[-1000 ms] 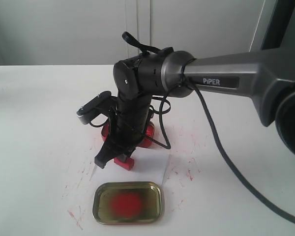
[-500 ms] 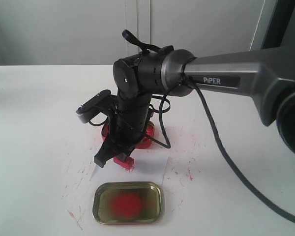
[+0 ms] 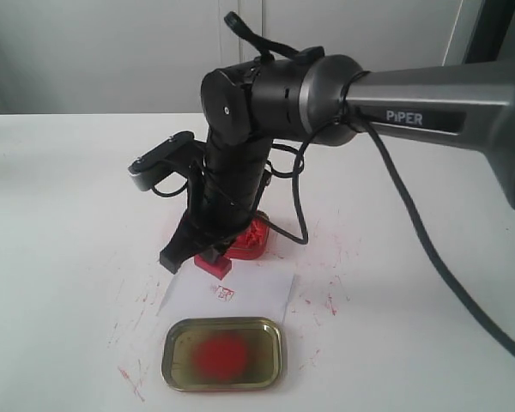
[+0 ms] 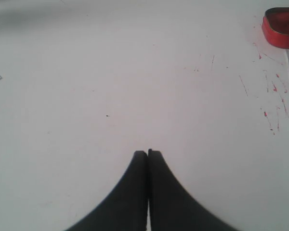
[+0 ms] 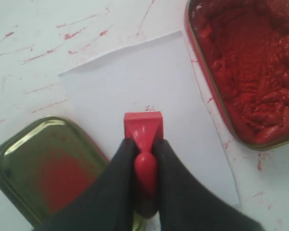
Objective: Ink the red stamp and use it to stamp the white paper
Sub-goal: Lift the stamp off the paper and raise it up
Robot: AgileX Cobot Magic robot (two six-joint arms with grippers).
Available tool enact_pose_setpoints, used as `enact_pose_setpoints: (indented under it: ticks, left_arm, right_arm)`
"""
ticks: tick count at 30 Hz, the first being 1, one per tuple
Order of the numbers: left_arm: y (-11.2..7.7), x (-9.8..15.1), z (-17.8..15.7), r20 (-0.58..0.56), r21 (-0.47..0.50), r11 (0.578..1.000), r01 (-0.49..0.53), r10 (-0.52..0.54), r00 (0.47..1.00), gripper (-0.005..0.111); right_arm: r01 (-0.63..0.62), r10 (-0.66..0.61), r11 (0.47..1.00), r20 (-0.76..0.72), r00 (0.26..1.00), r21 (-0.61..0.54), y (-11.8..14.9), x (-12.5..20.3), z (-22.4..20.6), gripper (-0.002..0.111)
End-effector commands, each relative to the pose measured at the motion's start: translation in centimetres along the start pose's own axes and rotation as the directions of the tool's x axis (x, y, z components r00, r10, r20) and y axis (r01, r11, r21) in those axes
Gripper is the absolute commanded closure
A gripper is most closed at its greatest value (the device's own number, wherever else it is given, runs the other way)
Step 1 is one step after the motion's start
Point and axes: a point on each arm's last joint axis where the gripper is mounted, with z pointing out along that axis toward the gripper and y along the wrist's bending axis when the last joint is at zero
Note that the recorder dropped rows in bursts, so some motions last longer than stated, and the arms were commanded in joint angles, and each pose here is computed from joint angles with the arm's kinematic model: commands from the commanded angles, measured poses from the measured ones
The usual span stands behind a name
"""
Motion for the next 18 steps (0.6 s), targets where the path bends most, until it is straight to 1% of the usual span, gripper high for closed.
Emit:
enact_pose_setpoints:
  ticks: [1, 9, 14, 18]
  left_arm:
    - [0.0, 0.1, 0.1, 0.003, 0.001, 1.0, 0.016, -0.016, 1.0, 0.107]
    - [0.0, 0.1, 0.1, 0.003, 0.001, 1.0, 0.016, -0.016, 1.0, 0.107]
    - [0.0, 0.1, 0.1, 0.003, 0.001, 1.0, 0.016, -0.016, 1.0, 0.107]
    - [0.0, 0.1, 0.1, 0.003, 0.001, 1.0, 0.016, -0.016, 1.0, 0.107]
  right_arm:
    - [-0.015, 0.015, 1.0, 0.031, 0.999, 0.001, 0.1, -0.1, -2.1, 0.108]
    - [-0.056, 0.057, 0.998, 0.028, 0.998, -0.027, 0.1, 0.3, -4.1, 0.108]
    - [-0.132, 0.135, 0.988, 0.037, 0.99, -0.08, -0.9, 0.8, -4.9, 0.108]
    - [-0.174, 0.178, 0.981, 0.043, 0.983, -0.09, -1.9, 1.3, -5.5, 0.108]
